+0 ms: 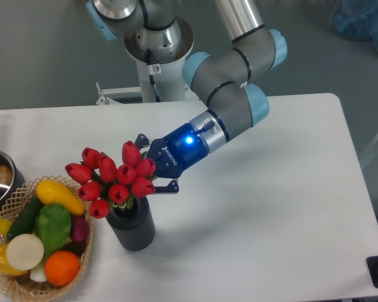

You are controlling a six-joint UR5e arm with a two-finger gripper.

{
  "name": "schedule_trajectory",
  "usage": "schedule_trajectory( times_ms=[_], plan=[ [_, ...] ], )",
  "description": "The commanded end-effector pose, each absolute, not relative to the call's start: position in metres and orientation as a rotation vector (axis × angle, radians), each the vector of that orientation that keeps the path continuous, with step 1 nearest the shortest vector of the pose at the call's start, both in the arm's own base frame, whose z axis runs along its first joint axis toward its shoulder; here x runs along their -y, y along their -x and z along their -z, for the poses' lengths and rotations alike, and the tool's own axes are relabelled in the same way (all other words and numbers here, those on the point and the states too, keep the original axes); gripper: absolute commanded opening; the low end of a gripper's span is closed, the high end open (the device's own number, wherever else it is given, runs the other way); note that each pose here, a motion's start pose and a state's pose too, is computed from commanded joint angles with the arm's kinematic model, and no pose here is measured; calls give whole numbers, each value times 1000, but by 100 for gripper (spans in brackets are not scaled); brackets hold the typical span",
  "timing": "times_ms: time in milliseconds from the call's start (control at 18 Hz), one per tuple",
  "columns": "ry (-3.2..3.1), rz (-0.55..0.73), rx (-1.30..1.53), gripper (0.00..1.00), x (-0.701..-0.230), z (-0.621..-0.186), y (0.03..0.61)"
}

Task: Insert the flowers into the vase
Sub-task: 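Lower the tulip stems down into the vase opening, then open the gripper to release the tulips in the vase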

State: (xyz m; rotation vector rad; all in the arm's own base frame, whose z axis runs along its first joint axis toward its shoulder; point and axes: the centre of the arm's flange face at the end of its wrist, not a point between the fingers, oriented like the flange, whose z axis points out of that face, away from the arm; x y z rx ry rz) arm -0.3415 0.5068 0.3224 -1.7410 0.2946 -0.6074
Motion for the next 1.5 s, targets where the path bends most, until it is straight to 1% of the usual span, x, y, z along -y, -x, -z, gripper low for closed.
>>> schedule_trajectory(
  times_ms=[278,556,611,667,722,1111,1278,1333,1389,1444,1500],
  plan=[
    [1753,611,-306,16,-508,-308,338],
    [1762,617,-303,24,-507,-304,335],
    [1762,617,-303,29,-507,-304,335],
    [1765,619,-301,37,-507,-304,335],
    [1765,620,-300,43,-507,-303,335],
    [1787,620,-293,61,-504,-298,334],
    [1788,617,-286,79,-502,-298,336],
    [1788,616,-282,87,-501,-298,338],
    [1789,616,-279,97,-500,-298,339],
    [1791,616,-274,100,-499,-298,340],
    [1791,611,-272,100,-497,-298,342]
  ],
)
